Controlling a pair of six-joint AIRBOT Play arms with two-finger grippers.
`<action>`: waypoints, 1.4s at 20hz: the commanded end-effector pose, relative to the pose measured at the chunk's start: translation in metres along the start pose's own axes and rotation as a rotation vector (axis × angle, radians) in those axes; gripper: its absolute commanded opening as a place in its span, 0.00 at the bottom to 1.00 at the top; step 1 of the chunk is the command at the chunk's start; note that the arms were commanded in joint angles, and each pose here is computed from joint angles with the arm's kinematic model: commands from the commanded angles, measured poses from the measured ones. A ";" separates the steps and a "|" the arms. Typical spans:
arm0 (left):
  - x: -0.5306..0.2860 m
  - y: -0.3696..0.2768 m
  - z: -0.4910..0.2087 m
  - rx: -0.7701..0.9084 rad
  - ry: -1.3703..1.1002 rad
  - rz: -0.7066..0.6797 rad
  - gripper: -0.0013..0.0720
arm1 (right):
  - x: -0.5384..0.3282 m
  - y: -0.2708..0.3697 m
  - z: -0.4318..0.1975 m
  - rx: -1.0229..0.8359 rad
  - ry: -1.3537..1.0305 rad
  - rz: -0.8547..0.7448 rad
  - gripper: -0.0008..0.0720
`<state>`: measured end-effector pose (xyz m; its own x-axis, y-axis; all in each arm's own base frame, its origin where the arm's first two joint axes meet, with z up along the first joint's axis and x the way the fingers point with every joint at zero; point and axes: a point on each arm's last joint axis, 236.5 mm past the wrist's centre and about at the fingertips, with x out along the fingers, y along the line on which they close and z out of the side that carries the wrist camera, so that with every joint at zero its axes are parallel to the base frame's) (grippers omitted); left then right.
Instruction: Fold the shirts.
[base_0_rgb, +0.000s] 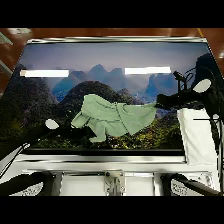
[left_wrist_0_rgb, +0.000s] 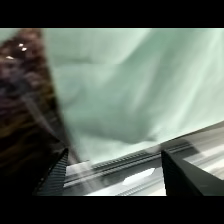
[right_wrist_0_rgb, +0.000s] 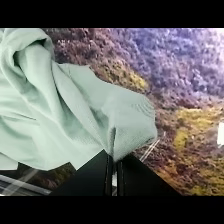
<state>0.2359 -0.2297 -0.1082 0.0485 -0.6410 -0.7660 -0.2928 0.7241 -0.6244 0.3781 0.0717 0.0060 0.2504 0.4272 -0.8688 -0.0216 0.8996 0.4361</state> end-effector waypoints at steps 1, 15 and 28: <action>0.015 -0.008 0.017 -0.048 -0.087 -0.033 0.88 | 0.000 -0.002 0.000 -0.003 -0.003 -0.010 0.11; -0.407 -0.250 0.068 0.718 -1.136 -0.298 0.06 | -0.155 0.108 0.043 -0.436 -0.359 0.090 0.11; -0.549 -0.262 -0.027 0.910 -1.331 -0.020 0.06 | -0.537 0.230 0.044 -0.513 -1.655 0.065 0.11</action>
<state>0.2535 -0.0651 0.5320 0.9368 -0.2951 0.1877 0.3241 0.9342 -0.1488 0.2954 0.0644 0.5381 0.9186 0.3027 0.2541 -0.3213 0.9463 0.0344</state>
